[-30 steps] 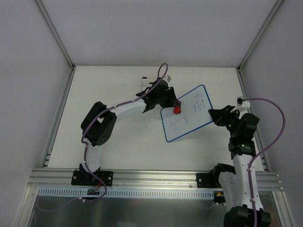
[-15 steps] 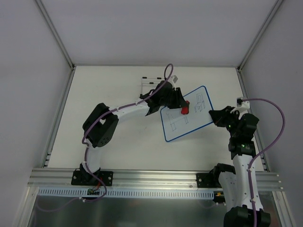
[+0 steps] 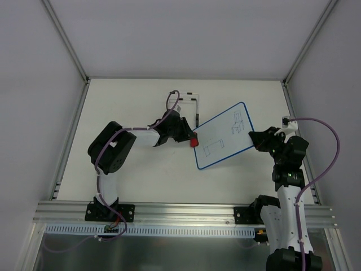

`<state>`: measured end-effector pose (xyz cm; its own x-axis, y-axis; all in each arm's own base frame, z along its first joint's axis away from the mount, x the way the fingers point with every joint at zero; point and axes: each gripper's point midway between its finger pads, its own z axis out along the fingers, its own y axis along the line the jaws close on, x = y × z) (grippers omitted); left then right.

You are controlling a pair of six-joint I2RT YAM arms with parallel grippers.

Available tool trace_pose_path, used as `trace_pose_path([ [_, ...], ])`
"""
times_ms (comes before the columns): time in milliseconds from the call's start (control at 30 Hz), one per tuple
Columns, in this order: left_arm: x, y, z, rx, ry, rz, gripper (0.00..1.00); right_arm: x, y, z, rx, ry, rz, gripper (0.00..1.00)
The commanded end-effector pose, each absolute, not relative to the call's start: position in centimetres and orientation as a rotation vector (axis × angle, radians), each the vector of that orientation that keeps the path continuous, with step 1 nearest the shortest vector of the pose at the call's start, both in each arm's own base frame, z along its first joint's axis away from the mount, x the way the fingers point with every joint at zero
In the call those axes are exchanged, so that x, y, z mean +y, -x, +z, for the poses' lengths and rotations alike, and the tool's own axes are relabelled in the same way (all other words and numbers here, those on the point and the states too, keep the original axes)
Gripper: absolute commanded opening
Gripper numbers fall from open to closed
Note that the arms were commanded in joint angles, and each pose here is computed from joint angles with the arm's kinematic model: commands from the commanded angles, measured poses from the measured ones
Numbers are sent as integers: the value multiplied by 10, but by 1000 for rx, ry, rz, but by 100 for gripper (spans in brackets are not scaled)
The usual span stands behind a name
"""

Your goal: Erase the whiteboard

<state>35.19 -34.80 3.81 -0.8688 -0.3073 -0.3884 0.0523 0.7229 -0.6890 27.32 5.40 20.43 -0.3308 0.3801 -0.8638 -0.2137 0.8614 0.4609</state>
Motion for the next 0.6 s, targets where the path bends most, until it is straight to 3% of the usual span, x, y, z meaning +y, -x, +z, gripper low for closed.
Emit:
trace_pose_path([
  [0,-340,-322,8,2542,169,-955,0,72,-268,226,1740,74,628,0],
  [333,-401,-306,69,2385,-112,-1097,0,74,-268,222,1752,60,646,0],
  [567,-452,-258,104,2309,-356,-1227,0,74,-266,222,1748,56,649,0],
])
